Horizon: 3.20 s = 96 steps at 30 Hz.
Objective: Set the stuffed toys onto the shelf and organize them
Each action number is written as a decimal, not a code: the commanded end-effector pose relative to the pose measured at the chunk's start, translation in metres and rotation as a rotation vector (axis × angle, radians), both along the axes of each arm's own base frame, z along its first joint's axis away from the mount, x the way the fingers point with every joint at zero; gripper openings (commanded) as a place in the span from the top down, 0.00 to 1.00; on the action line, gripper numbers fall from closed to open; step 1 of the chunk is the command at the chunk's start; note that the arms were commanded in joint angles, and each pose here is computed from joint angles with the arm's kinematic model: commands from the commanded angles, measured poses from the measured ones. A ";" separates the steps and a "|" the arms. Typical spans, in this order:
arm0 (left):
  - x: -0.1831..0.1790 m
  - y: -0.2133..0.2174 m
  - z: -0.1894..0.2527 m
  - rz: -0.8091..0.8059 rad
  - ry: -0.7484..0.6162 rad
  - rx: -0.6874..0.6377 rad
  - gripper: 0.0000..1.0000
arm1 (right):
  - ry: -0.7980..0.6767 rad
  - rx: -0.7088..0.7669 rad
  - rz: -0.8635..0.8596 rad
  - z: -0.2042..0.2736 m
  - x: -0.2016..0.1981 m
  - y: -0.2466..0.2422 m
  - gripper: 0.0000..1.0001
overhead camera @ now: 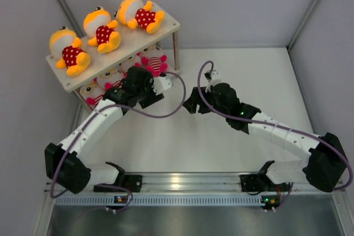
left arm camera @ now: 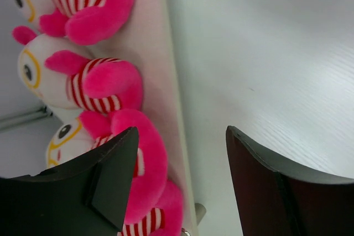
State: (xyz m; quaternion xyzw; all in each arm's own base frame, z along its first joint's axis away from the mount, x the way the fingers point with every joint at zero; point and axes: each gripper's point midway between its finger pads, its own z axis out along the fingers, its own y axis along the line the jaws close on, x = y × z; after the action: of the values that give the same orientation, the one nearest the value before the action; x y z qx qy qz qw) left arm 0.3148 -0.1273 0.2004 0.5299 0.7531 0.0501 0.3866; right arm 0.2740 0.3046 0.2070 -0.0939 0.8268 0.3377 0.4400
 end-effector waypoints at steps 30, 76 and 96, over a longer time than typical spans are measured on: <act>0.134 0.048 -0.027 0.476 -0.181 0.095 0.26 | -0.068 -0.061 -0.063 0.004 0.004 -0.022 0.28; 0.148 0.008 0.041 0.283 -0.188 -0.216 0.18 | -0.060 -0.091 -0.086 0.001 0.003 -0.031 0.27; 0.003 0.006 -0.015 0.117 0.155 -0.138 0.67 | -0.043 -0.072 -0.062 -0.005 0.003 -0.023 0.27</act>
State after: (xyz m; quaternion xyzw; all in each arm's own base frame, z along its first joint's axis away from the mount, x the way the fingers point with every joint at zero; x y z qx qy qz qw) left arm 0.3407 -0.1220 0.2155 0.4352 0.8049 0.0033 0.4034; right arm 0.2730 0.2755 0.1888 -0.0953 0.8454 0.2716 0.4500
